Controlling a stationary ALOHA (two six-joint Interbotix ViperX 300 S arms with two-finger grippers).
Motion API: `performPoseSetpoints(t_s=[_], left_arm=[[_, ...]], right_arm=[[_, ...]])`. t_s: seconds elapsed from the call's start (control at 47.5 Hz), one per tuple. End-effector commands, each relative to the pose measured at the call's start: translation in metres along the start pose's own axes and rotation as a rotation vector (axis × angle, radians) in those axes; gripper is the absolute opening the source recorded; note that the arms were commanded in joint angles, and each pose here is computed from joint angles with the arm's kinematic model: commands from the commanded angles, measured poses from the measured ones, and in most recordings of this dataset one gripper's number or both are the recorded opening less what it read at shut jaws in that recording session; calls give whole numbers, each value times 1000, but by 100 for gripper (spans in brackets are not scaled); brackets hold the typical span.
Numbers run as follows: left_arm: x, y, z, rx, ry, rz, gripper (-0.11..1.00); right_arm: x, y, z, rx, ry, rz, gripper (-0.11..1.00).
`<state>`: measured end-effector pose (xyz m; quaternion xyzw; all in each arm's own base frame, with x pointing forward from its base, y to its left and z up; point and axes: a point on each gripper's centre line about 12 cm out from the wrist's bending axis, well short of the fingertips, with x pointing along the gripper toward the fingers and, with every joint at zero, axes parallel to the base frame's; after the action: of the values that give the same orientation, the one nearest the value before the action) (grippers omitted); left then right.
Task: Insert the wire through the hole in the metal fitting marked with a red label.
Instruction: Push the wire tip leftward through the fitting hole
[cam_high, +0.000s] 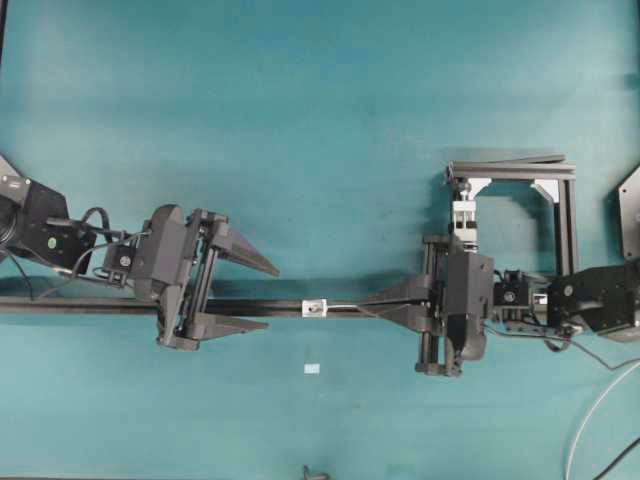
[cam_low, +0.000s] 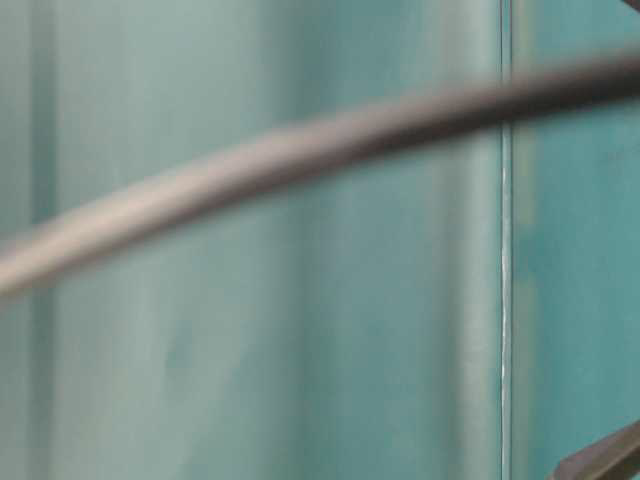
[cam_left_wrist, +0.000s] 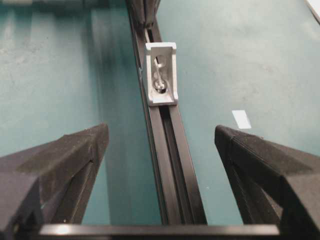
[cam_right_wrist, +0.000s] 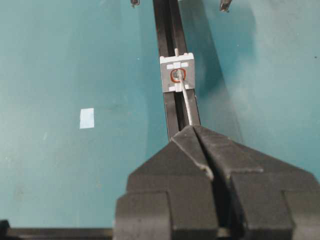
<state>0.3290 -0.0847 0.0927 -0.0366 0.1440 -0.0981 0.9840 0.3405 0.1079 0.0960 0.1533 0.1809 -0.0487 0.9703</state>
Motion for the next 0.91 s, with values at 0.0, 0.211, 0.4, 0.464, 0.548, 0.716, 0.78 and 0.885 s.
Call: performPoseSetpoints(t_s=[0.0,0.211,0.4,0.464,0.548,0.716,0.78,0.885], left_arm=[[3,0,12,-1,-41,-3,59],[3,0,13,-3,-43,0,59],[4,0,14,-4,-46,-1,58],[4,0,14,-6,-46,-1,58],[7,0,15,-7,-41,-2,58],[12,1,17,-10,-11,5,58],[14,2,16,-12,2,9,58],[15,3,17,-15,10,12,58]], right_arm=[[2,5,11,15,-39,12,-1],[6,6,14,8,-49,11,-1],[10,9,19,-16,-58,15,-1],[11,9,19,-22,-58,15,-1],[13,10,20,-20,-61,12,-1],[16,9,20,-20,-63,8,-1],[17,10,20,-24,-61,9,-1],[19,9,21,-22,-64,6,-1]])
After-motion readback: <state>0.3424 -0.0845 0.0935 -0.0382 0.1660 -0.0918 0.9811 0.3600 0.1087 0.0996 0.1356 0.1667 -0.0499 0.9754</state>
